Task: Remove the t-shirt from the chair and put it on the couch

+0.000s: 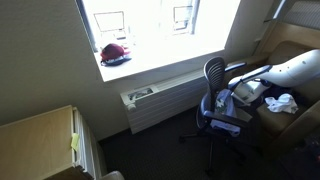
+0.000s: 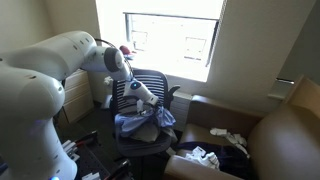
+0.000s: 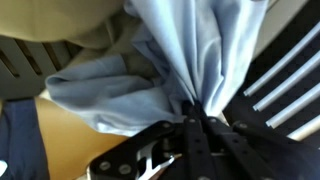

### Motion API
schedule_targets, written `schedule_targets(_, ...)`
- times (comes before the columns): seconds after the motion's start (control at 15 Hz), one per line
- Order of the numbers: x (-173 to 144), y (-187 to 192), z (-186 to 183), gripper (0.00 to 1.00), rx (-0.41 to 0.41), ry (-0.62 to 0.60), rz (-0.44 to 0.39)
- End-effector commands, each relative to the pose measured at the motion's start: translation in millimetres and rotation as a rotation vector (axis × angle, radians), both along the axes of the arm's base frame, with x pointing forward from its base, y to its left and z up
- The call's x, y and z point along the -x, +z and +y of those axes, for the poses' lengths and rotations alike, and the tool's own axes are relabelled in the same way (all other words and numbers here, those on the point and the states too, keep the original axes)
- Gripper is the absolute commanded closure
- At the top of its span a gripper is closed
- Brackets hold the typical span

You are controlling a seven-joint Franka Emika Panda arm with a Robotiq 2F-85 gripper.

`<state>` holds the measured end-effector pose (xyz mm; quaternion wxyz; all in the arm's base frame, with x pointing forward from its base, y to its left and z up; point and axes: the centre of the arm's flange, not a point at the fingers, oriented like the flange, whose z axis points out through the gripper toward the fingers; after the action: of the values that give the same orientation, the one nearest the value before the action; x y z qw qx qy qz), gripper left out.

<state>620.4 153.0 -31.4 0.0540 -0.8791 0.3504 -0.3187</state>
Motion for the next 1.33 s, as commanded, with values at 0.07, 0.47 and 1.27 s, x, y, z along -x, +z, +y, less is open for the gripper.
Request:
schedule_targets(0.07,12.7,112.9,-22.9,1.0,0.048,-0.132,-0.235)
schedule_targets(0.47,0.7,245.0,-68.1,1.0,0.141,-0.36,-0.541)
schedule_targets(1.27,104.0,382.8,-325.0,1.0,0.341,-0.989,-0.775)
